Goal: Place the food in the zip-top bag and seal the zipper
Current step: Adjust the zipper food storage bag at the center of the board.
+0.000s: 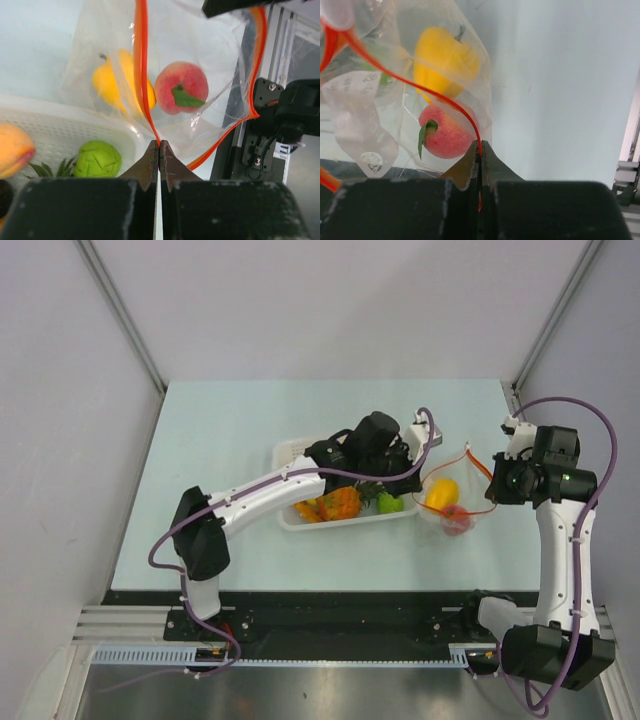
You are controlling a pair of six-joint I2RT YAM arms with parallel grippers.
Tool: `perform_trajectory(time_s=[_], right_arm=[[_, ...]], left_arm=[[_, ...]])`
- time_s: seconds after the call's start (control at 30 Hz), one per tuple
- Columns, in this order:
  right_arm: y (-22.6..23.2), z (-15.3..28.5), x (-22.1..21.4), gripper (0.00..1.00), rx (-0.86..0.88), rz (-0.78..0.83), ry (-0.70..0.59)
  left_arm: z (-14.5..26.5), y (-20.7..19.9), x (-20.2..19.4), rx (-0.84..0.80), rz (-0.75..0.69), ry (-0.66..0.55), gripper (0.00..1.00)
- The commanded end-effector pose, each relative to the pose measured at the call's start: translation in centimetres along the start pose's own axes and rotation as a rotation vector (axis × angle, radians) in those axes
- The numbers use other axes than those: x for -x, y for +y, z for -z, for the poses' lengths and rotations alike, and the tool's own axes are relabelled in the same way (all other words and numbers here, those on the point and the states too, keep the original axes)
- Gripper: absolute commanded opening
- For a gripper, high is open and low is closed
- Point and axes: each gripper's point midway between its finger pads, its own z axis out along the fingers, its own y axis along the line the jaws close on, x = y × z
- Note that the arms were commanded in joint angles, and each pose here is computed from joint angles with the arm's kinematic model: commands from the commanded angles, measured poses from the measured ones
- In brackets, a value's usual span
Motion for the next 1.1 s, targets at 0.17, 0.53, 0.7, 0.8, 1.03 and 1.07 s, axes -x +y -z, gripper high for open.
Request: perform_trajectory(time_s=[0.17,0.53,0.7,0.8,1.03,1.07], right_arm=[[0.8,0.4,2.2,0.0,0.075,0.085,-0.054],[2.9,1.8,2.7,0.0,0.167,0.023,-0.102],[2.3,-0.9,2.2,0.0,0.17,-0.019,-0.057],[2.4,-1.0,2.9,0.0,0.174,-0.032,-0.073],[3.2,0.5,3.9,0.0,0.208,-0.069,-0.104],[3.3,1.2,4.7,0.0,0.209,-0.064,-0.134]], left_arm=[[1.8,1.4,3.7,0.005,-0.046,-0.077,0.01],[2.6,4.2,5.4,0.007,-0.093,-0.176,0.03],[1.7,5.6,2.7,0.005,-0.044,-0.074,0.04],[1.9,5.6,2.9,-0.001,-0.028,-0.093,0.06],[2.9,5.5,3.4,-0.01,-0.025,-0.114,0.06],[3.3,5.7,3.7,-0.005,-0.024,-0.13,0.05]])
